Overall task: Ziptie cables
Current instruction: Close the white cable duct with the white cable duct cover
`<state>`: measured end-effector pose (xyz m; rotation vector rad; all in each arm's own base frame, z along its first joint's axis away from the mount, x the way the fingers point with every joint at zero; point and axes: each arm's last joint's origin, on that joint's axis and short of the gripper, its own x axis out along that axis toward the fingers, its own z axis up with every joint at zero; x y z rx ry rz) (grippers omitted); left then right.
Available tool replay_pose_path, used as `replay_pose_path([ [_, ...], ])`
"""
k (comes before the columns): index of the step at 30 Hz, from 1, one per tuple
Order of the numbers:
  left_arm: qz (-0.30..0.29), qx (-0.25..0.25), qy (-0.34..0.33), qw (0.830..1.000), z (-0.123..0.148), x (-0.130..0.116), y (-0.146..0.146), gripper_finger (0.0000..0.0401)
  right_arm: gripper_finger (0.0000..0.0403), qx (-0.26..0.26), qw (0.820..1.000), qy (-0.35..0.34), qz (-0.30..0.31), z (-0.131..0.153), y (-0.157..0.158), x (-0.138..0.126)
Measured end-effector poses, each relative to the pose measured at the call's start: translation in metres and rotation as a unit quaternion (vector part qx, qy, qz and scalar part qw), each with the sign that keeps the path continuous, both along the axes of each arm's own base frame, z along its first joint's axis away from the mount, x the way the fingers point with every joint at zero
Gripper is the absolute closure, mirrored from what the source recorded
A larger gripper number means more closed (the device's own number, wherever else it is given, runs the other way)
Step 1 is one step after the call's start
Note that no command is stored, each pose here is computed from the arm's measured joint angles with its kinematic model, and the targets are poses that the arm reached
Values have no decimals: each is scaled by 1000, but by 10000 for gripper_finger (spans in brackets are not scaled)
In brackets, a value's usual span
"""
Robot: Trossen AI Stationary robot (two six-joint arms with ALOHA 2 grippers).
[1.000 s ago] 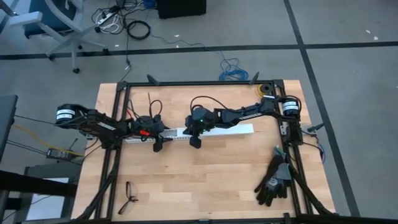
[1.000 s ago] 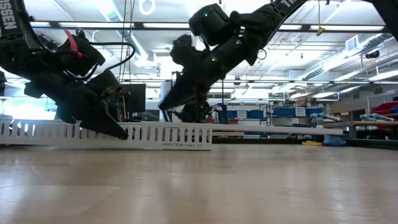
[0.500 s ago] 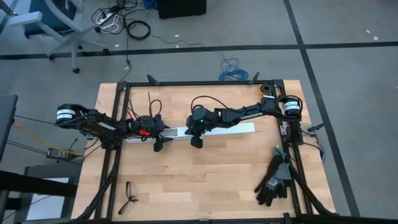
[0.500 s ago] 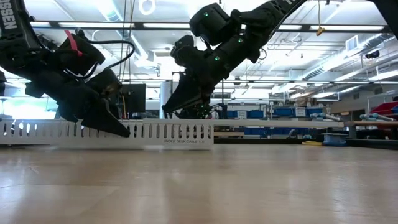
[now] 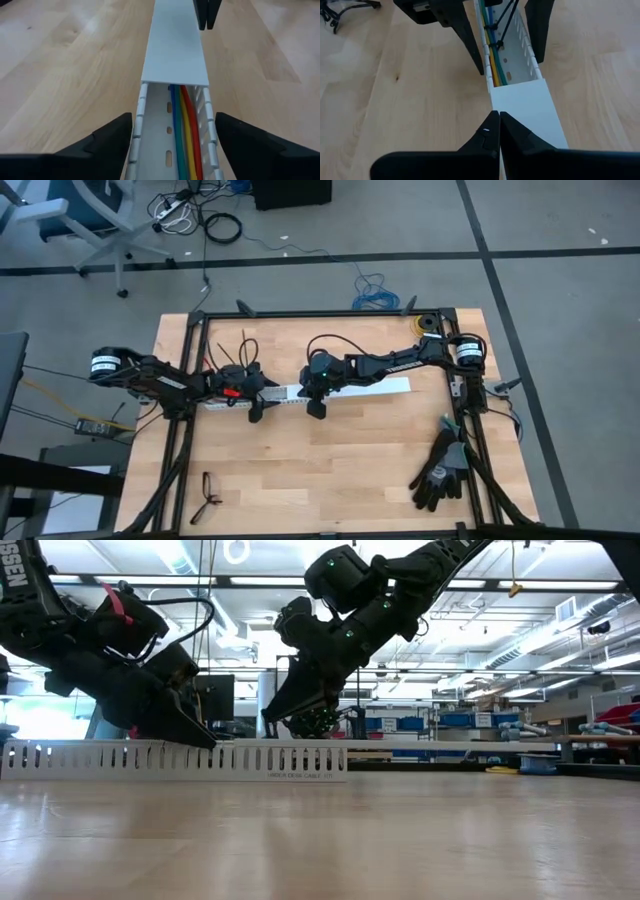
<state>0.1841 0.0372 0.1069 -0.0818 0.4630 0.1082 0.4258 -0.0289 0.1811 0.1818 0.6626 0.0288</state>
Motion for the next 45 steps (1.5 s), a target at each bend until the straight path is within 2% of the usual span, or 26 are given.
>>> replay_pose_path([
  [8,0,0,1,1000,0,0,0,118,403,0,1000,0,3,0,2,0],
  [24,1,-2,9,1000,-5,0,0,119,403,0,1000,0,3,0,3,0],
  [35,-4,-7,13,1000,-10,18,3,120,403,2,1000,6,9,-1,8,0],
  [45,-4,-8,14,1000,-11,17,3,179,403,-10,1000,16,-1,-2,7,-1],
])
